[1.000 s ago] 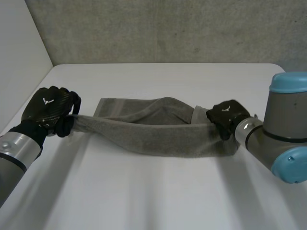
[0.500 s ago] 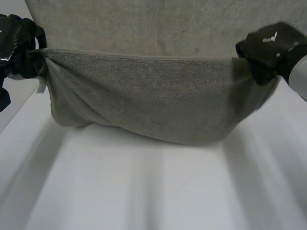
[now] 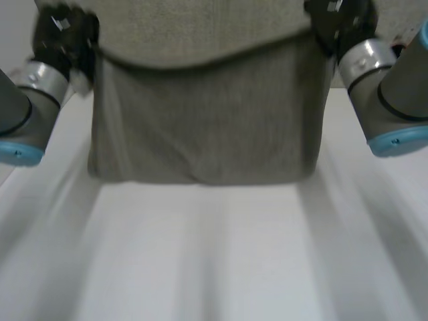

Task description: Fold the towel.

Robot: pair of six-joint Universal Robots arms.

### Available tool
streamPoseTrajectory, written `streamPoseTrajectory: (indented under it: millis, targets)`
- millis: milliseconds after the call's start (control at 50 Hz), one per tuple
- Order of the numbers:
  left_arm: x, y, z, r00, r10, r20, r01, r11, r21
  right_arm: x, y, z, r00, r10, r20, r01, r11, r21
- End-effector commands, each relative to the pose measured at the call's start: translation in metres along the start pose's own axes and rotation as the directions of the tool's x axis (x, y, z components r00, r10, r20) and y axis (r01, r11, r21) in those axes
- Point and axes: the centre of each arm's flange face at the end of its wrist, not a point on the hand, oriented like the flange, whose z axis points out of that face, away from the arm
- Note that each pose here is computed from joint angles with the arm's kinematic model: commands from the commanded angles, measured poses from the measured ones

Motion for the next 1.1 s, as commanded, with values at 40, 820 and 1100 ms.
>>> streamPoseTrajectory:
  millis: [40, 820, 1100]
  targets:
    - [-0.022, -0.041, -0.002, 0.966, -0.257, 0.016, 0.25, 0.949, 0.19, 0.021, -0.026, -0.008, 0.995, 0.036, -0.089, -0.028, 0.996, 0.089]
    - [0.013, 0.105, -0.17, 0.976, -0.035, -0.213, -0.083, 0.852, -0.517, -0.109, 0.098, -0.189, 0.84, 0.316, 0.44, 0.015, 0.799, -0.602]
    - [0.013, 0.099, -0.169, 0.98, -0.073, -0.185, -0.032, 0.858, -0.512, -0.093, 0.121, -0.196, 0.881, 0.317, 0.35, 0.017, 0.72, -0.693]
